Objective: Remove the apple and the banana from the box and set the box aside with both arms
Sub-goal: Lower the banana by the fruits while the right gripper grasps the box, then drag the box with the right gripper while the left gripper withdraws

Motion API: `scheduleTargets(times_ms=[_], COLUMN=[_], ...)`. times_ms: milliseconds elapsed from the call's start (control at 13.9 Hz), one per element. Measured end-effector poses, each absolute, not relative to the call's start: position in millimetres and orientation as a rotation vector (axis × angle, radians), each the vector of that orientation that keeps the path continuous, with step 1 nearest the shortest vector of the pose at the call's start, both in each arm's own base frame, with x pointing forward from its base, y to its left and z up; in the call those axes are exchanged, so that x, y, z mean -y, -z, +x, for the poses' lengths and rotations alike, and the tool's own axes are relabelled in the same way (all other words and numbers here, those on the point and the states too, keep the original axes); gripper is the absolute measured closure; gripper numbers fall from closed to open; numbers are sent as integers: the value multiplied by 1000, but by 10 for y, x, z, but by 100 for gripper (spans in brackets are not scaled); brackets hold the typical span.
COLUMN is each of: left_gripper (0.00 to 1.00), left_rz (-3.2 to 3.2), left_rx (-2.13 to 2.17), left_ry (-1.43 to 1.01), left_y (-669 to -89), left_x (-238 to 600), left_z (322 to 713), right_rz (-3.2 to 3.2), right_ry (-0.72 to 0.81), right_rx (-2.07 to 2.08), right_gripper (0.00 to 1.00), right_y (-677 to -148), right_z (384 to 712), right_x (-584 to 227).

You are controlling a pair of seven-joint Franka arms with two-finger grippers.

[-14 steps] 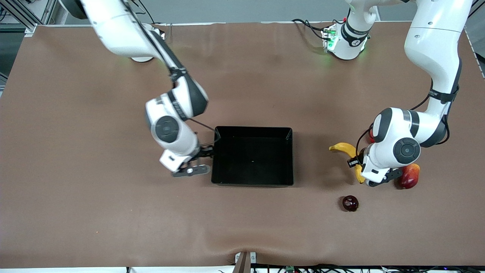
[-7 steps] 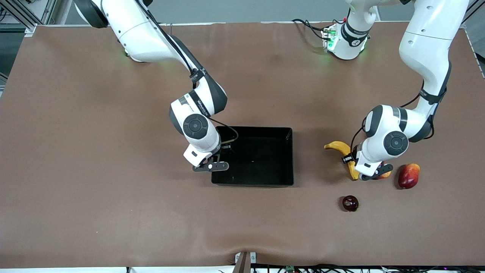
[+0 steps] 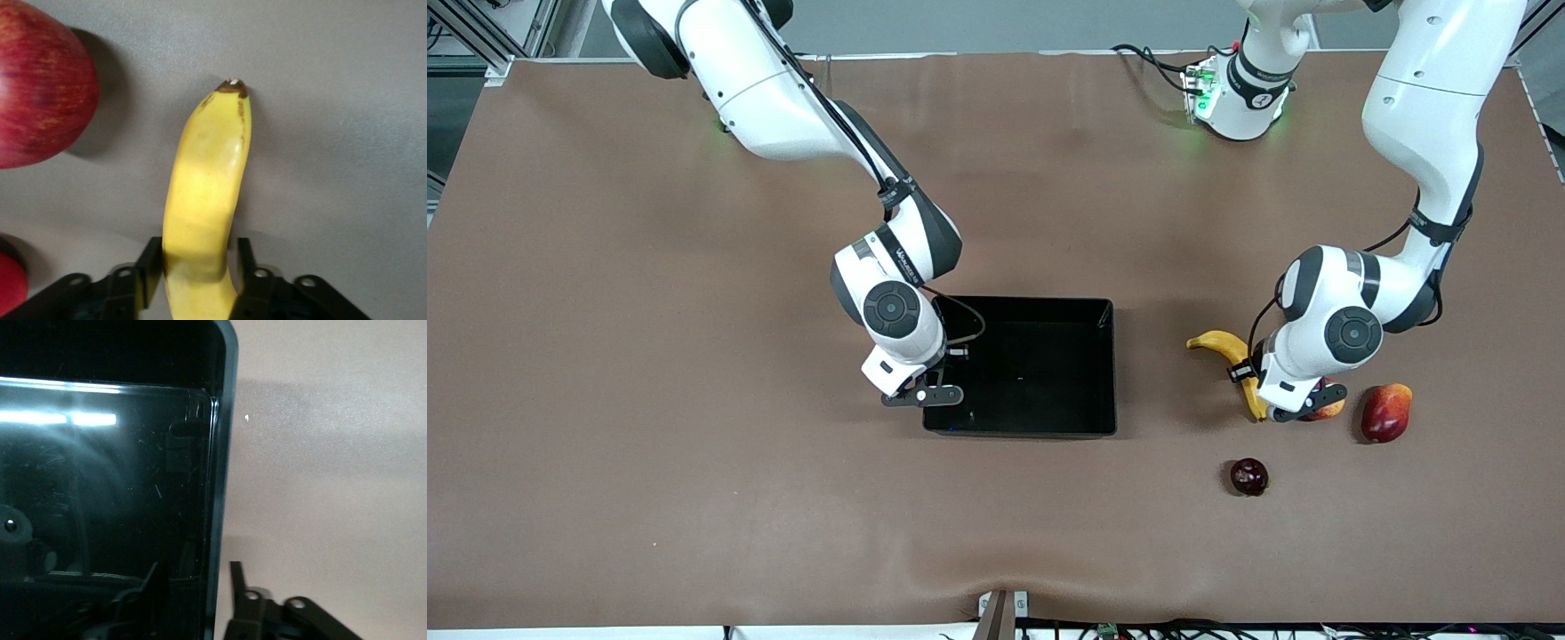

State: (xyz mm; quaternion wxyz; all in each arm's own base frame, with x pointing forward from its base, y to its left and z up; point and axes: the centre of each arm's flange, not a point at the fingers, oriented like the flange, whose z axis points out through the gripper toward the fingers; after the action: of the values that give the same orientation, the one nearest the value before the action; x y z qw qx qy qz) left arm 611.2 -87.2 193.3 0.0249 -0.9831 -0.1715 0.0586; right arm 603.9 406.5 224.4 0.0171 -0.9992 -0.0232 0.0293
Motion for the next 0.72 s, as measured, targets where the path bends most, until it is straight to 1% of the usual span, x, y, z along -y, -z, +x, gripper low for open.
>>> scheduleTargets(times_ms=[144,216,288,360,504,720], left_gripper=[23,12,4,0,0,0], left_rz=[-3051,-3052,-3047,-3039,-3021,-3007], left_rx=[532,535,539,545,562,598], left_ry=[-137,-113,-103,-101,-91,-46], left_y=[-2074,-2206,-2375,-2571,-3027,-3723], left_x=[888,885,874,858,816,730], left_z=[6188,6245,6306,6368,6498,6664], right_rz=[-3105,-3103,-3100,-3097,-3095,-3087], right_ry=[-83,-72,-60,-51,-29,-6], right_rx=[68,56,51,48,31,-46], right_gripper=[83,96,97,97,97,97], right_y=[-2266,-2290,-2334,-2395,-2621,-3239], right_z=[6060,6082,6110,6133,6198,6355], right_x=[-4059,-4052,-4046,-4036,-3977,-3643])
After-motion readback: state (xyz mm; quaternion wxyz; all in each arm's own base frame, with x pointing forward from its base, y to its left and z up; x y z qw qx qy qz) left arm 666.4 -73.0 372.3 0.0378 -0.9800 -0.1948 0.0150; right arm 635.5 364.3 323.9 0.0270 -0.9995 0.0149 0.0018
